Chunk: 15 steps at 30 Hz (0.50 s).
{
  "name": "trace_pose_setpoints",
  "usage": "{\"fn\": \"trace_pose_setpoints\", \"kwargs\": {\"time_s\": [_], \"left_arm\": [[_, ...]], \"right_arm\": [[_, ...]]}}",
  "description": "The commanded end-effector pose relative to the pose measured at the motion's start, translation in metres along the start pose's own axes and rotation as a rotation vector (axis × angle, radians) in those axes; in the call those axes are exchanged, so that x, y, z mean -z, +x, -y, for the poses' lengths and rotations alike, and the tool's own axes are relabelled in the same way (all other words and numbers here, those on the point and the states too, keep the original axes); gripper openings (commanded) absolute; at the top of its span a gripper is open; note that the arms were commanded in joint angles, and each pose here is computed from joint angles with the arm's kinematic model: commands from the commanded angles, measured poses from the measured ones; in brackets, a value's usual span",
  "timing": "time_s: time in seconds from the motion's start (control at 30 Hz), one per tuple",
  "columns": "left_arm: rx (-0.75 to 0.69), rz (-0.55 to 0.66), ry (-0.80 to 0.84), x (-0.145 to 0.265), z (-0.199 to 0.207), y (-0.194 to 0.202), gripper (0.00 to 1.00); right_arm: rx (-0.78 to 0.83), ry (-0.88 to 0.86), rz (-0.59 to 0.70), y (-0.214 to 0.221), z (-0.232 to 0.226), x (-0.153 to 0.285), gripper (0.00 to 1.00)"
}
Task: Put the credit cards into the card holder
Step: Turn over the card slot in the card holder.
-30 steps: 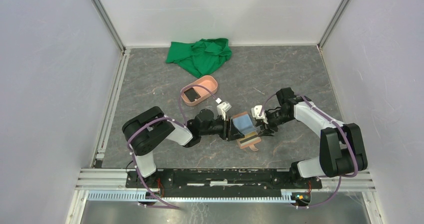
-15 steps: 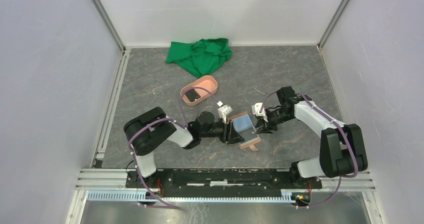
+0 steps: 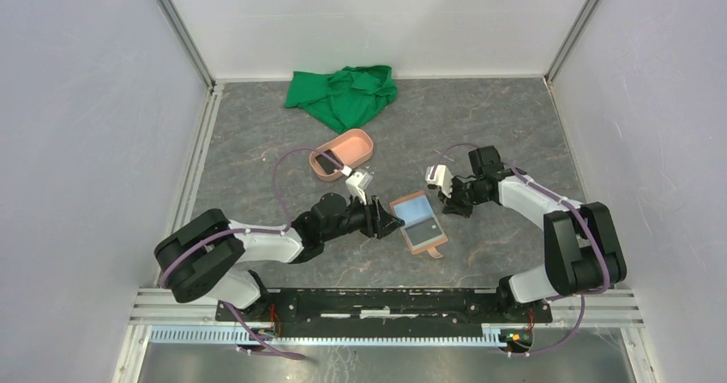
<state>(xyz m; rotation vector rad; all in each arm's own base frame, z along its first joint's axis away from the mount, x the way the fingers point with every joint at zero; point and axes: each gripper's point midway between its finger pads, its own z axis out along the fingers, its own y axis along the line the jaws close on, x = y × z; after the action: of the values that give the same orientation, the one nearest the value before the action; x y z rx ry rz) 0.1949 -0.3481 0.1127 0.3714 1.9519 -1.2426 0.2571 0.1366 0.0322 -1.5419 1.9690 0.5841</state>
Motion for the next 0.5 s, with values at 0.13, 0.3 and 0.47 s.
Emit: {"fn": "trace_pose_setpoints", "kwargs": {"time_s": [0.13, 0.3, 0.47], "left_arm": [[0.113, -0.040, -0.144, -0.001, -0.029, 0.020, 0.62], [0.160, -0.048, -0.152, -0.008, -0.033, 0.026, 0.63], [0.198, -0.061, -0.185, -0.012, -0.045, 0.036, 0.64]], "right_arm": [[0.096, -0.095, -0.080, 0.018, -0.025, -0.009, 0.00], [0.167, -0.239, -0.081, 0.015, -0.055, -0.019, 0.00], [0.202, -0.333, -0.013, 0.000, -0.080, -0.024, 0.00]]}}
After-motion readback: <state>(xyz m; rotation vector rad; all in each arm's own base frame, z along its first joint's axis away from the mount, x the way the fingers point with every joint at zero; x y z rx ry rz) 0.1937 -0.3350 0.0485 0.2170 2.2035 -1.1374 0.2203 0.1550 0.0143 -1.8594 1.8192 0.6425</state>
